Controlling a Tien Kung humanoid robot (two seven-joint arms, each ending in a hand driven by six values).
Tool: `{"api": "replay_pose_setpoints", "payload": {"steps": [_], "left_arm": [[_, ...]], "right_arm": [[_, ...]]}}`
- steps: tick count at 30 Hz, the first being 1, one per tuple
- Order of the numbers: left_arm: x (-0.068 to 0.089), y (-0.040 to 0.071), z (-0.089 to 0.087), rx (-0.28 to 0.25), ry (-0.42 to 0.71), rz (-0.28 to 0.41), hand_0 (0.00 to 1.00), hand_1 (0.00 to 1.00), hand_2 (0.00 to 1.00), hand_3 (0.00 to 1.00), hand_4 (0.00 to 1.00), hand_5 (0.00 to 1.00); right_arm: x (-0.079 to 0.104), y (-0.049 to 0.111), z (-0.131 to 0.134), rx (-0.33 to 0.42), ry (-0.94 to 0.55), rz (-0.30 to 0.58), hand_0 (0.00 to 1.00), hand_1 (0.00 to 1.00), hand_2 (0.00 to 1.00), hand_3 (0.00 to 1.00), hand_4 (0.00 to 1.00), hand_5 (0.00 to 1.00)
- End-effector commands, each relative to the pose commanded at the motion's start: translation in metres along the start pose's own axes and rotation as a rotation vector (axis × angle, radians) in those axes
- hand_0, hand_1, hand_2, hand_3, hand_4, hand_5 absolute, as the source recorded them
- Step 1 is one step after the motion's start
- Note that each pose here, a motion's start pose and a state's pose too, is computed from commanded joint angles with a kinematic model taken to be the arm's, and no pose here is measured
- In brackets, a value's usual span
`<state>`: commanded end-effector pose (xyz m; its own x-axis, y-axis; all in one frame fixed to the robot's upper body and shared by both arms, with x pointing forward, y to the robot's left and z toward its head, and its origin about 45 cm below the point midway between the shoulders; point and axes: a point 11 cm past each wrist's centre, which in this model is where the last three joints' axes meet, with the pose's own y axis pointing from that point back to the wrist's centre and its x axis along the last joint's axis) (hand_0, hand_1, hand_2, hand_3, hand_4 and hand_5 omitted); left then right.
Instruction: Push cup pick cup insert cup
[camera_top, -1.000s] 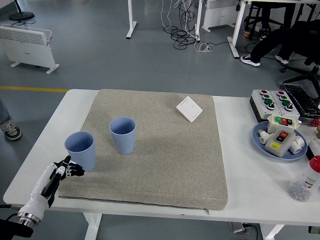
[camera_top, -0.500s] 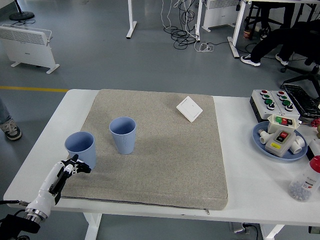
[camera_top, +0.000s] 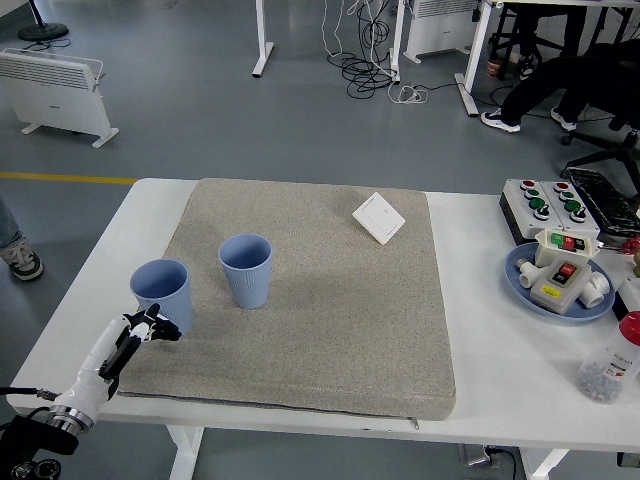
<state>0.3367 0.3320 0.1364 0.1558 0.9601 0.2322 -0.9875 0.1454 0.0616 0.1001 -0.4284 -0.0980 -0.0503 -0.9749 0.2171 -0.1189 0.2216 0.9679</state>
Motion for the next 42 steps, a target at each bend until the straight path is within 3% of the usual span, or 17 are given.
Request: {"api": "replay_pose_setpoints", "payload": {"steps": [16,31,42], "left_arm": [[0.009,-0.015,0.0,0.013,-0.021,-0.002,0.65,0.525,0.492,0.445,0.581,0.998],[0.014,-0.037,0.003,0.017,-0.035,0.016,0.645,0.522,0.49,0.445,0.578,0.998],[0.019,-0.057,0.017,-0.008,-0.075,0.003,0.645,0.522,0.487,0.444,0.577,0.998]], "right_arm": [[0.0,0.0,0.005,-0.01,0.004,0.001,0.774,0.684,0.68,0.568,0.132,0.475],[-0.001,-0.001,0.009,-0.019,0.01,0.0,0.774,0.684,0.68,0.568,0.131,0.473],[-0.002,-0.001,0.005,-0.013,0.012,0.0,0.774,0.684,0.68,0.567,0.13,0.473]]}}
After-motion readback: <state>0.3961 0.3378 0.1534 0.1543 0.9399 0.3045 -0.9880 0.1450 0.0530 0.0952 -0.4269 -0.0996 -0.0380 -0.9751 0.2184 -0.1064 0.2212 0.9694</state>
